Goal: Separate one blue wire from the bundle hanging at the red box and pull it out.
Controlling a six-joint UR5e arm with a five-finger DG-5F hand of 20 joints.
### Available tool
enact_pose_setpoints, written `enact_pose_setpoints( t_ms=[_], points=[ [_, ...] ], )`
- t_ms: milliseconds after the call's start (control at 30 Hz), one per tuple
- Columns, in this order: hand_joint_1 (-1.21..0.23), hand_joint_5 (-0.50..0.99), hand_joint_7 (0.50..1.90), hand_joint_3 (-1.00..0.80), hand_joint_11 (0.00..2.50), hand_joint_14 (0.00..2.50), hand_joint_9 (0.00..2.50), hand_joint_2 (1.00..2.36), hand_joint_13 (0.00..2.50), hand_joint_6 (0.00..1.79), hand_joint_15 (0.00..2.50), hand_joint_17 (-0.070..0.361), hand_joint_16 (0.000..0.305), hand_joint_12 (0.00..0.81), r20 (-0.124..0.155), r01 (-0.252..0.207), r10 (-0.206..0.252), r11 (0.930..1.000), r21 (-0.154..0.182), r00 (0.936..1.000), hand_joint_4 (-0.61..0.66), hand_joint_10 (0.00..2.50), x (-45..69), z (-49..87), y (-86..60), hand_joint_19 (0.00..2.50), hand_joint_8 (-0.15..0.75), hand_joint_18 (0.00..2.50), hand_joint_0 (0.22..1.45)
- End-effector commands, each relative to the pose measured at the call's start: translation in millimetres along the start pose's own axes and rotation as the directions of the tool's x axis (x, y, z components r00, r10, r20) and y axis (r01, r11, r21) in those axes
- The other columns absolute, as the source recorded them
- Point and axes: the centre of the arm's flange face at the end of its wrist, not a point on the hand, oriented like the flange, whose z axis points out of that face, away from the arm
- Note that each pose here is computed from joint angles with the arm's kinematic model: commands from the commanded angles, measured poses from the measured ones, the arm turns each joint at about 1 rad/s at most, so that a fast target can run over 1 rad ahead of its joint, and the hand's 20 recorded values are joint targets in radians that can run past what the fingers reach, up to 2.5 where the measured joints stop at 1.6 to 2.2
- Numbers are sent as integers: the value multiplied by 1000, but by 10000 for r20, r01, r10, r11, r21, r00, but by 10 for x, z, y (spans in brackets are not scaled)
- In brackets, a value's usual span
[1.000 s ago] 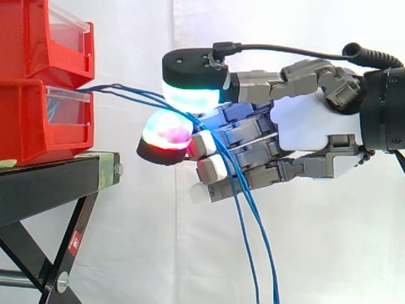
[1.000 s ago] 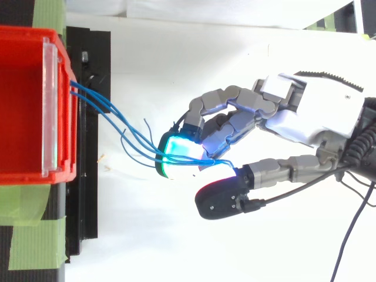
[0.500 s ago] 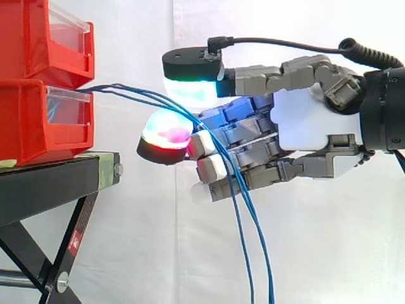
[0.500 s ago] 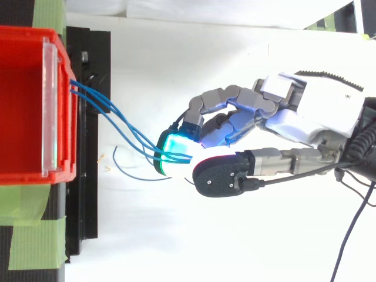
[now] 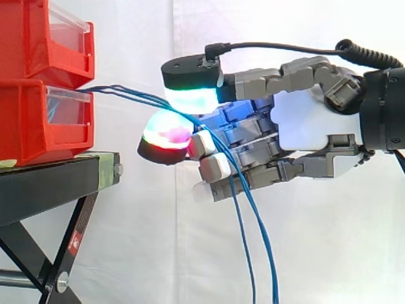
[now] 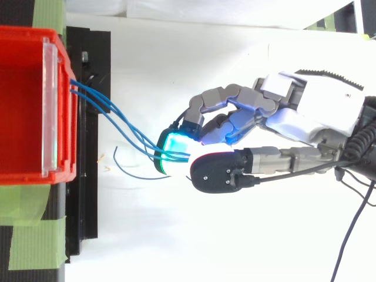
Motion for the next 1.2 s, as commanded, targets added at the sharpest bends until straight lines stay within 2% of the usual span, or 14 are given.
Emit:
enact_pose_setpoints(
  t_ms=[0,267,467,533,600,800,933,1067,1167],
  points=[
    [-783,-233,1019,-128,1326,24,864,1028,1126,840,1236,72,32,342,-10,14,-14,10000,-16,10000,256,13,1,0,5,527,330,628,696],
    [-935,-246,1036,-240,1320,25,789,1022,1069,849,1232,68,30,347,-10,14,-14,10000,-16,10000,251,14,1,0,5,490,326,606,738],
    [-954,-251,1035,-298,1321,25,756,1017,1052,849,1241,69,31,343,-10,14,-14,10000,-16,10000,251,15,1,0,5,484,322,589,748],
    [-922,-250,1020,-313,1330,26,756,1016,1054,849,1237,69,31,343,-10,14,-14,10000,-16,10000,253,15,1,0,5,489,322,596,714],
    [-799,-250,1025,-361,1312,24,780,1012,1068,846,1256,70,31,344,-26,14,-14,10000,-17,10000,256,14,2,0,5,534,331,585,606],
    [-691,-246,1029,-357,1301,21,811,1012,1094,843,1252,76,34,357,-12,33,-33,10000,8,10000,268,14,2,1,-5,558,344,587,548],
    [-656,-244,1023,-351,1290,21,818,1012,1095,842,1242,78,35,352,3,33,-33,10000,9,10000,267,15,0,1,-5,559,346,592,549],
    [-615,-238,1006,-249,1279,22,854,1021,1120,850,1256,73,33,340,-11,85,-85,10000,-4,10000,259,14,3,2,-3,570,339,621,622],
    [-610,-237,988,-179,1304,22,869,1025,1123,857,1259,73,32,338,-10,75,-75,10000,-16,10000,252,13,1,0,5,572,340,632,625]
  ],
)
